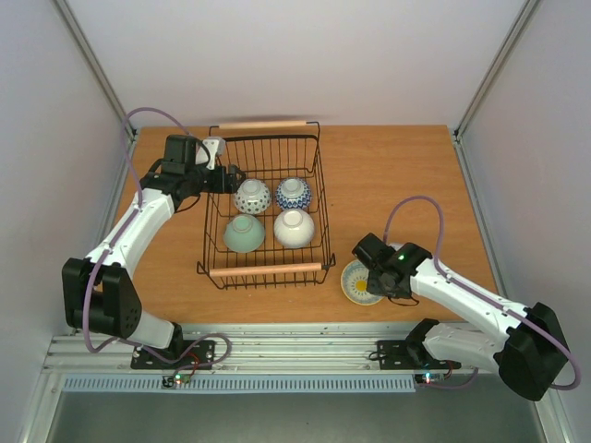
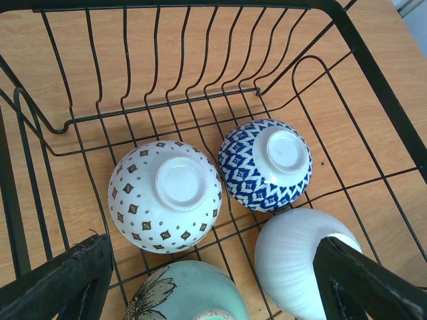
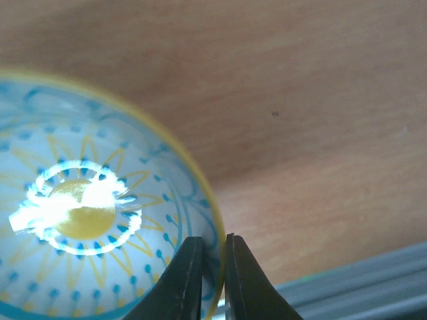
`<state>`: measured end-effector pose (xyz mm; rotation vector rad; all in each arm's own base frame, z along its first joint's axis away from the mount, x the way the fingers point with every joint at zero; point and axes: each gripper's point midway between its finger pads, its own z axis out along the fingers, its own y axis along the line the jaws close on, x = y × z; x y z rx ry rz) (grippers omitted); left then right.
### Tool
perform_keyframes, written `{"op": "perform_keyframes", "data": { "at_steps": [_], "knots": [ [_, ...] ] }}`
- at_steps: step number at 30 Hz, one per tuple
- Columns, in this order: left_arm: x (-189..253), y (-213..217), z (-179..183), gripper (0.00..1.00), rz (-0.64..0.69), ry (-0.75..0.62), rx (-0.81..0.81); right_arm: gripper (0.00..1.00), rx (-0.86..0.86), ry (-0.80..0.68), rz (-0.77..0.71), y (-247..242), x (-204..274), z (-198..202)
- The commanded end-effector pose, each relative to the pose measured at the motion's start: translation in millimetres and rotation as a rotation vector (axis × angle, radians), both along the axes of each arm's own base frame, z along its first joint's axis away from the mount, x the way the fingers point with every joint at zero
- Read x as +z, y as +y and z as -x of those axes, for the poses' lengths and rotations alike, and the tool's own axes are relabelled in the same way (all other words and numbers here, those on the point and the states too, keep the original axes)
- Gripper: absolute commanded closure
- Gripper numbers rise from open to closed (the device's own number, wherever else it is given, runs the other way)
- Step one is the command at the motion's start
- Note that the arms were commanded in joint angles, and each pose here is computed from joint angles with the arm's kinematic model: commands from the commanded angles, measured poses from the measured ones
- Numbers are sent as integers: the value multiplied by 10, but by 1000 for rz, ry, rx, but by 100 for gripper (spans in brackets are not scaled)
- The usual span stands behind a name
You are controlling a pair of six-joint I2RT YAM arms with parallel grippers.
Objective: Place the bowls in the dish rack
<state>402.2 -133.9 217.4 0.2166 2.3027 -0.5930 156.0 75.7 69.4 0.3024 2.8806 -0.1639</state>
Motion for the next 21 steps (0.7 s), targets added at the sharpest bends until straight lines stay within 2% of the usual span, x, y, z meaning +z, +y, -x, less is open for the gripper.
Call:
{"op": "perform_keyframes", "data": {
  "at_steps": [1, 9, 21],
  "knots": [
    [211, -31, -68, 17, -1, -71, -14, 97, -29, -18, -3, -15, 25, -23],
    [210, -31, -66, 17, 0, -70, -15, 99, -39, -82, 7, -111, 284, -35],
    [185, -60, -61, 17, 9, -60, -29, 99, -36, -319, -78, -191, 904, -156]
  ]
}}
